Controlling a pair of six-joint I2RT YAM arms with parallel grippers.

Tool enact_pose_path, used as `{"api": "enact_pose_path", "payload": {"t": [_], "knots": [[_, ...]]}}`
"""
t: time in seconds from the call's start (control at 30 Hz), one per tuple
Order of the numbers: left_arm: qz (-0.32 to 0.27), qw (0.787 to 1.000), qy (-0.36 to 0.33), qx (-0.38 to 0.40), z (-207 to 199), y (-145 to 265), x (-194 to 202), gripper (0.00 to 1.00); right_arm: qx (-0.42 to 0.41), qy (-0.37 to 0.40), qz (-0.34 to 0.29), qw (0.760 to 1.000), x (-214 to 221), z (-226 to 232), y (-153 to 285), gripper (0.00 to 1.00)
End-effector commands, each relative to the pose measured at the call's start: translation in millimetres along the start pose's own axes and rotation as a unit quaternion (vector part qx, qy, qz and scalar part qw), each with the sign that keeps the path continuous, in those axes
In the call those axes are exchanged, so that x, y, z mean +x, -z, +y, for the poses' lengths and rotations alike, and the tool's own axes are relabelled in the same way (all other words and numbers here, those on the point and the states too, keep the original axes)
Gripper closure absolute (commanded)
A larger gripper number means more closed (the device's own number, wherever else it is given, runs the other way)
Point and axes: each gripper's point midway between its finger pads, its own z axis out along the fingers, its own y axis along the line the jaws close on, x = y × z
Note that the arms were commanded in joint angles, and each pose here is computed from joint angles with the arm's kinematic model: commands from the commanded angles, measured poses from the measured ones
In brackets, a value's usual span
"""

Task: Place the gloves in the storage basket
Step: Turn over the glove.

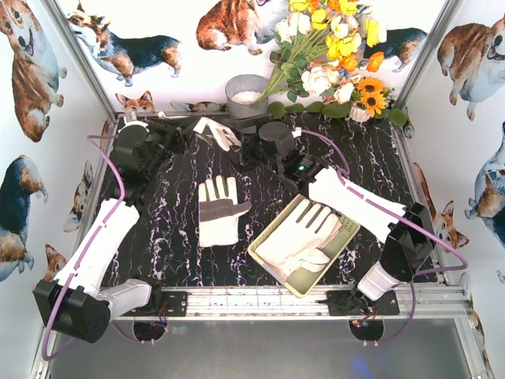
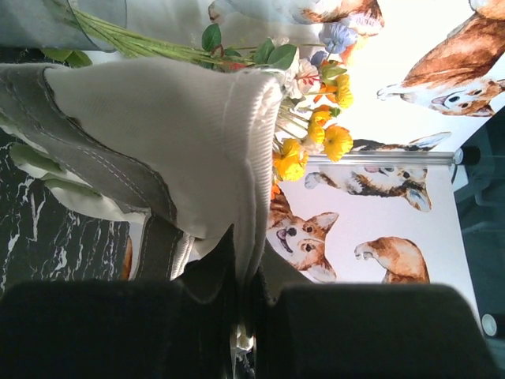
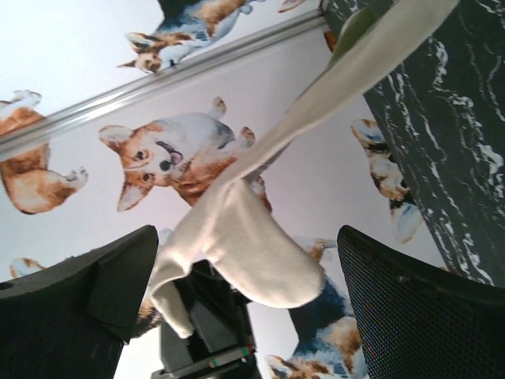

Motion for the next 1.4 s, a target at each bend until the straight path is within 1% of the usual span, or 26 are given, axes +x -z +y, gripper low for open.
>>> {"api": "enact_pose_path", "payload": {"t": [0.0,0.2,0.37,0.53,0.7,0.8,1.07,1.37], "knots": [[-0.005,1.0,0.01,0.028,-15.2,5.3,-3.6,1.0,-0.069,-0.044,-0.016,0.997,1.0,49.1,1.8,0.0],[-0.001,0.999,0.009,0.033,-18.7,5.9,-1.6,1.0,-0.065,-0.049,-0.01,0.997,6.5,52.7,-7.2,0.0],[-0.005,0.999,0.011,0.031,-18.2,7.0,-2.0,1.0,-0.07,-0.055,-0.011,0.996,7.8,58.0,-10.9,0.03],[-0.005,0.999,0.015,0.038,-21.3,6.3,-2.3,1.0,-0.062,-0.051,-0.01,0.997,13.7,54.1,-11.7,0.01],[-0.003,0.999,0.014,0.038,-22.7,5.5,-1.3,1.0,-0.064,-0.053,-0.009,0.997,15.4,56.7,-11.8,0.01],[-0.01,0.999,0.016,0.045,-27.0,6.3,-3.9,1.0,-0.058,-0.045,-0.013,0.997,19.5,54.8,-9.1,0.0],[-0.013,0.998,0.016,0.057,-36.8,4.8,-5.0,1.0,-0.049,-0.053,-0.023,0.997,18.9,42.1,-7.6,0.0],[0.006,0.999,0.012,0.048,-31.1,11.6,3.2,1.0,-0.073,-0.059,-0.044,0.995,11.8,55.9,-4.7,0.01]]}}
